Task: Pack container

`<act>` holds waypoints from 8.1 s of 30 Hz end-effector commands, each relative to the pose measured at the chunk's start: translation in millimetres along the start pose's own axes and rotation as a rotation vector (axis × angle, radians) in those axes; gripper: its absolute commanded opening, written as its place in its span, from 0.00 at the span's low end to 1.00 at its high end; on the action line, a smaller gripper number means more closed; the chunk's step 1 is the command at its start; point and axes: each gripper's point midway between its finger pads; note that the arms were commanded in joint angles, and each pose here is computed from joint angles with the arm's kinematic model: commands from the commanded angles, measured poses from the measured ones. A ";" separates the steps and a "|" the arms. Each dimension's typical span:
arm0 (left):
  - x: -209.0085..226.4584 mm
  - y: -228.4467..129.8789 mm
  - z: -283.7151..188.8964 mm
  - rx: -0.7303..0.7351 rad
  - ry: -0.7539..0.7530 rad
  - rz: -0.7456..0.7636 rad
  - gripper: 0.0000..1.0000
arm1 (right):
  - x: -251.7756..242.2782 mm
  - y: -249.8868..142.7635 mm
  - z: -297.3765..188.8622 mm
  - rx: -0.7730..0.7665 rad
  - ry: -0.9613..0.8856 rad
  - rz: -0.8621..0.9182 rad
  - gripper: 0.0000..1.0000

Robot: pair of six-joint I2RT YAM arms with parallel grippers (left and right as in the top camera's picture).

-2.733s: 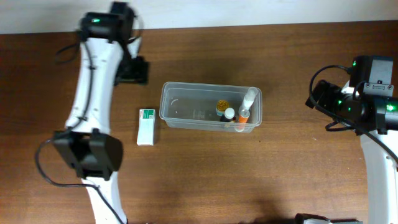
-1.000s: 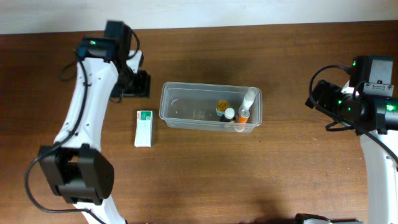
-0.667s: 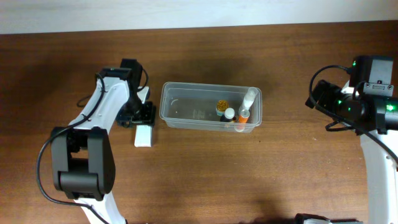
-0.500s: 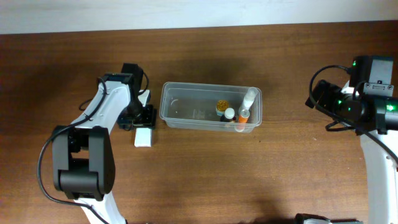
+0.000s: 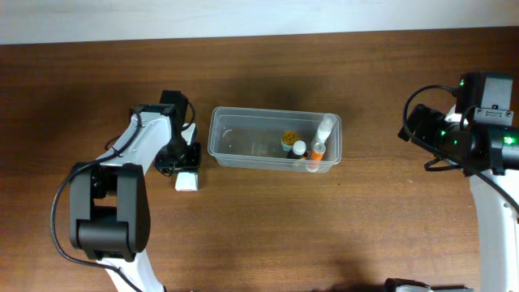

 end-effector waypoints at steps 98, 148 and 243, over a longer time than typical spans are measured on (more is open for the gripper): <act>89.9 -130.4 -485.6 -1.151 -0.038 -0.103 1.00 | -0.9 2.9 -10.6 -0.036 0.003 0.009 0.98; 89.9 -130.4 -485.6 -1.151 -0.038 -0.103 1.00 | 0.9 -174.5 81.0 -0.524 0.144 -0.240 0.98; 63.7 -113.0 -108.0 -1.308 -0.265 -0.015 1.00 | 0.9 -174.5 81.0 -0.524 0.144 -0.240 0.98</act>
Point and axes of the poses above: each gripper's point midway between its finger pads, its own z axis out along the fingers, its own x axis along the line the jaws close on, y = z × x, and after that the axes turned 13 degrees about -z, right-handed
